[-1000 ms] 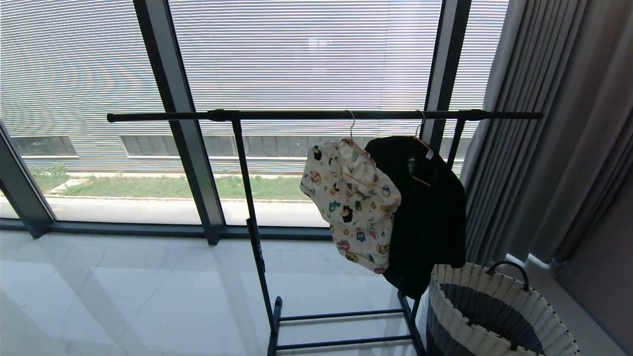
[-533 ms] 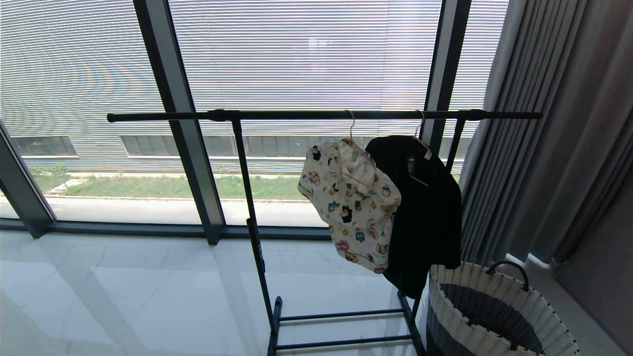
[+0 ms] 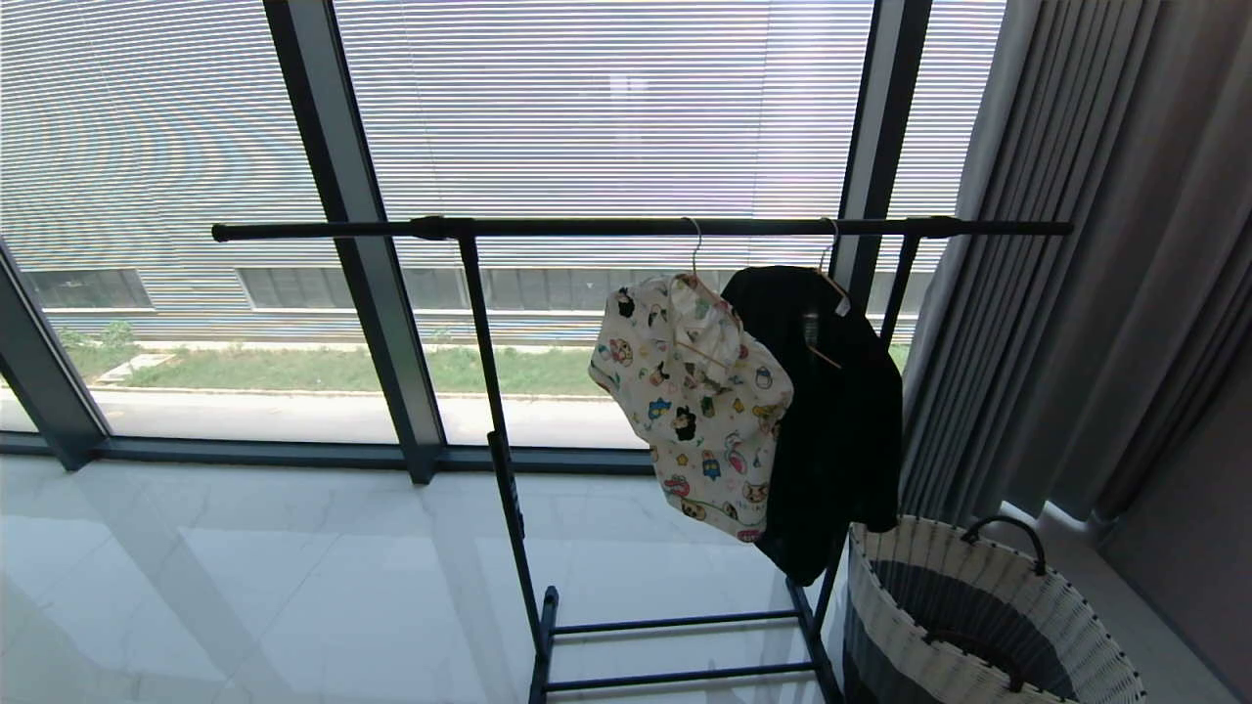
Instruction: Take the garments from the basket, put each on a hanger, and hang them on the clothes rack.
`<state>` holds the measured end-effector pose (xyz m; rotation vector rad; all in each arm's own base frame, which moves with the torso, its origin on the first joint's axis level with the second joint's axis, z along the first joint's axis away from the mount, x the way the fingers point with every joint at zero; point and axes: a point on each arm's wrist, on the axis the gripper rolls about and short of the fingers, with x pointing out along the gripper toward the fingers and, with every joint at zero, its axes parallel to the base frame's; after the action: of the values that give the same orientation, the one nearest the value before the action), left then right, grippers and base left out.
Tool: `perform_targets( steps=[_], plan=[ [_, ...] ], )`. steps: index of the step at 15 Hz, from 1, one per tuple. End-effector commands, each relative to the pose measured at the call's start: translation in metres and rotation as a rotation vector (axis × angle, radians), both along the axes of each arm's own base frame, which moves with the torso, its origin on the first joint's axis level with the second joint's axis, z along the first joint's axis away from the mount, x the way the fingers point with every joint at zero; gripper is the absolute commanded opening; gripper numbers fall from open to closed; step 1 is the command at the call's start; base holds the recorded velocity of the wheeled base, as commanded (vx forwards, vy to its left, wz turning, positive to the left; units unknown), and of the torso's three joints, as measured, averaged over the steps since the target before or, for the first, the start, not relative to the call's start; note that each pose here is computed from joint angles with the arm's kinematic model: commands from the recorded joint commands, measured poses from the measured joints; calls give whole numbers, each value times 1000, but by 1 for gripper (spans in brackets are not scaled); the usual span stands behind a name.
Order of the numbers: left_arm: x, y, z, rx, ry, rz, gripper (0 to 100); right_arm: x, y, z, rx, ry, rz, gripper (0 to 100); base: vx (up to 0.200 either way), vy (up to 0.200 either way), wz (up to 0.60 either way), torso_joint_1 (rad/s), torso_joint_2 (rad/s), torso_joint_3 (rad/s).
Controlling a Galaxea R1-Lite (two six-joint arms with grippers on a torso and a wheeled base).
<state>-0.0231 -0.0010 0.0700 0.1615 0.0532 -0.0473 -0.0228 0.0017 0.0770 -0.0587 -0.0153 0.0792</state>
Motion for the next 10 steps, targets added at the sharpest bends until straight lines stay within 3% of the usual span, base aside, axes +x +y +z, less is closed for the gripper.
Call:
perform_targets(
  steps=[1, 10],
  plan=[
    [0, 0, 0, 0, 0, 0, 100, 0, 0, 0, 12, 0, -3, 100, 0, 0, 0, 0, 0, 0],
    [0, 0, 0, 0, -2, 0, 100, 0, 0, 0, -8, -1, -1, 100, 0, 0, 0, 0, 0, 0]
  ],
)
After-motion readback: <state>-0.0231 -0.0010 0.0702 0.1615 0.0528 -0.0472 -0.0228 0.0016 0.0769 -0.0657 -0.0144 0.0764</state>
